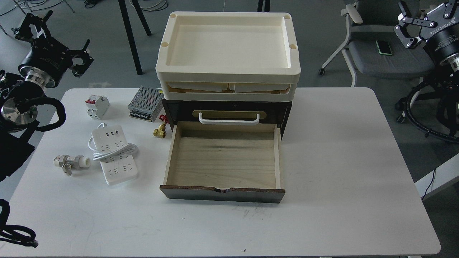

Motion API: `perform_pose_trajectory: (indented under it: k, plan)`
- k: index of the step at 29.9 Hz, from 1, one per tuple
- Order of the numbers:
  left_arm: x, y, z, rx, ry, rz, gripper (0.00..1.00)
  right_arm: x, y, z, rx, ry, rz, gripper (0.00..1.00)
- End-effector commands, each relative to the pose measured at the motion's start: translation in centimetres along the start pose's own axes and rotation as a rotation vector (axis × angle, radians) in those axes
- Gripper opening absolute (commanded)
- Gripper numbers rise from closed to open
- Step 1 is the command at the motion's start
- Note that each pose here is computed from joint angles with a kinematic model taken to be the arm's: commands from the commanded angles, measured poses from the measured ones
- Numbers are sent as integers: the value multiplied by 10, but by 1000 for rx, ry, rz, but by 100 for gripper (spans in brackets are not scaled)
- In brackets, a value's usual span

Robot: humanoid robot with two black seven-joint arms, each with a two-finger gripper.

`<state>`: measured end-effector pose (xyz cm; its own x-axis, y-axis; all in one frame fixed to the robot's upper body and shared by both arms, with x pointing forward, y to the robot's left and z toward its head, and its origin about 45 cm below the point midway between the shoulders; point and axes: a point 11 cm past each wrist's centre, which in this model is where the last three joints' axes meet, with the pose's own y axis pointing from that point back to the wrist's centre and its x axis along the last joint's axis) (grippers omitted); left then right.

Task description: Put charging cable into cabinet

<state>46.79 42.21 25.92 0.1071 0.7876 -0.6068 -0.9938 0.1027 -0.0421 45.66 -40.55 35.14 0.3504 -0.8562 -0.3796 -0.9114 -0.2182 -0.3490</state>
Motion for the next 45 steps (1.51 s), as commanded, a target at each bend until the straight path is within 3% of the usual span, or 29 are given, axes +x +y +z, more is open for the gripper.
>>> perform_pose_trajectory:
  k: [1,11,15,19,26,33,38,45]
  plan:
    - [3,2,0,-13,6,7,100,6,5,-2,10,-12,21,100]
    - [18,7,17,-188,188,67,100,16,11,-21,53,-6,47,100]
    - [38,31,41,-435,251,114,100,15,12,-21,50,-7,41,100]
    - [20,38,85,-529,215,26,100,17,12,-28,57,7,42,100]
    - [-8,83,145,-423,-95,-118,99,18,14,-40,72,21,42,100]
    - [-24,104,144,-211,-568,-215,99,24,19,-43,75,27,56,100]
    - [-67,109,139,-80,-875,-380,99,31,26,-51,74,52,70,100]
    - [-119,110,136,-34,-1365,-571,99,37,32,-61,76,74,85,100]
